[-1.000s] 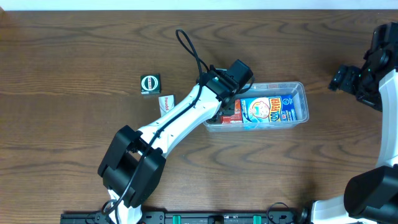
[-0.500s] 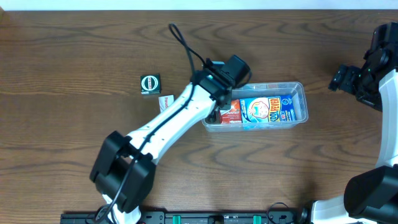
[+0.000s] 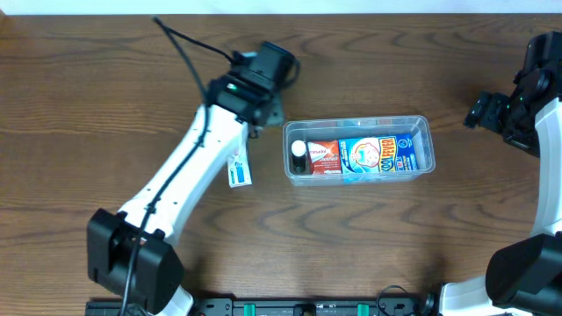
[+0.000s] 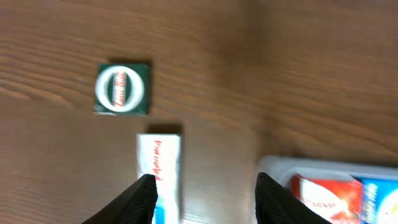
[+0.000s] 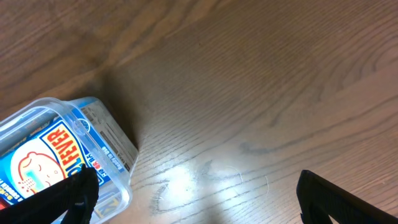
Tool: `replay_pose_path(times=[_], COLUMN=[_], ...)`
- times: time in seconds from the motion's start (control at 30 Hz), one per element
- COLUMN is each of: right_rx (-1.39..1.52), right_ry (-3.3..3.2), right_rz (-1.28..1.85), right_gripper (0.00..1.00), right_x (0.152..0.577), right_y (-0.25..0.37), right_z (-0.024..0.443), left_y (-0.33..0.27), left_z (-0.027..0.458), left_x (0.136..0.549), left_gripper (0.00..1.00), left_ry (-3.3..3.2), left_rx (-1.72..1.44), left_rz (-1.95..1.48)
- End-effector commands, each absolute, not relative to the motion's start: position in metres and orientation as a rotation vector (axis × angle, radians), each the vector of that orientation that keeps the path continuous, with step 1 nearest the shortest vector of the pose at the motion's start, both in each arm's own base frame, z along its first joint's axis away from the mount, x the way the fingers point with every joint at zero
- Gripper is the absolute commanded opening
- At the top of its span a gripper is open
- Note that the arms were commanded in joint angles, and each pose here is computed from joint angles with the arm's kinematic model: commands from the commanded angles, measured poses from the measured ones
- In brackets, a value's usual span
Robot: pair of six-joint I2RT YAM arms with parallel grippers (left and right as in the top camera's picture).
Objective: Pack container
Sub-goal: 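Raise the left gripper and move it over the white Panadol box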
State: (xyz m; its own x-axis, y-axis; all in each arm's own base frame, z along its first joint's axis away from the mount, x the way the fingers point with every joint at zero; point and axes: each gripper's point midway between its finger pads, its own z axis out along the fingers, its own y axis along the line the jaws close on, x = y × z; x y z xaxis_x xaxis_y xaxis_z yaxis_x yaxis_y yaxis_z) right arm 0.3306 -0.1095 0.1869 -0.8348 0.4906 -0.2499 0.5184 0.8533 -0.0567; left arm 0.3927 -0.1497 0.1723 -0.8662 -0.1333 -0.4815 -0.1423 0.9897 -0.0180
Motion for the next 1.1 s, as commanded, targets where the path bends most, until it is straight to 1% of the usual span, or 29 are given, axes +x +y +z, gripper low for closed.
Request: replay_pose_path(times=[0.0,0.07,0.2,0.3,0.4,0.43,0.5,0.87,1.07], right_rx=[0.768,0.768,0.768,0.768,0.768,0.768,0.768,0.768,0.768], right_ry=[2.804,2.804,2.804,2.804,2.804,2.804,2.804,2.804,2.804], right_rz=[-0.188,-0.188,-0.188,-0.188,-0.188,-0.188,-0.188,-0.188,-0.188], right_gripper=[0.99,0.99,0.99,0.99,0.99,0.99,0.99,0.99,0.99], right_x=[0.329,0.329,0.329,0.329,0.329,0.329,0.329,0.329,0.329], right_y=[-0.113,-0.113,-0.113,-0.113,-0.113,-0.113,-0.113,-0.113,-0.113], right_z=[0.188,0.188,0.188,0.188,0.188,0.188,0.188,0.188,0.188], left_y=[-0.127,-0.113,-0.082,-0.069,-0.068,-0.068,-0.068,-0.065,-0.077], left_z=[0.187,0.187,0.185,0.176,0.163,0.159,0.153,0.106,0.079], left_x=[0.405,0.409,0.416,0.413,0.4,0.394,0.385,0.362,0.355], left_gripper=[0.7,0.78,0.89,0.91,0.93,0.96,0.99,0.98,0.98], left_ry=[2.601,2.602,2.602,2.637,2.714,2.743,2.783,2.872,2.899], left_rx=[-0.119,-0.128,-0.227,-0.273,-0.28,-0.277,-0.272,-0.264,-0.253], left_rz=[0.082,0.104,0.132,0.115,0.082,0.08,0.083,0.124,0.015])
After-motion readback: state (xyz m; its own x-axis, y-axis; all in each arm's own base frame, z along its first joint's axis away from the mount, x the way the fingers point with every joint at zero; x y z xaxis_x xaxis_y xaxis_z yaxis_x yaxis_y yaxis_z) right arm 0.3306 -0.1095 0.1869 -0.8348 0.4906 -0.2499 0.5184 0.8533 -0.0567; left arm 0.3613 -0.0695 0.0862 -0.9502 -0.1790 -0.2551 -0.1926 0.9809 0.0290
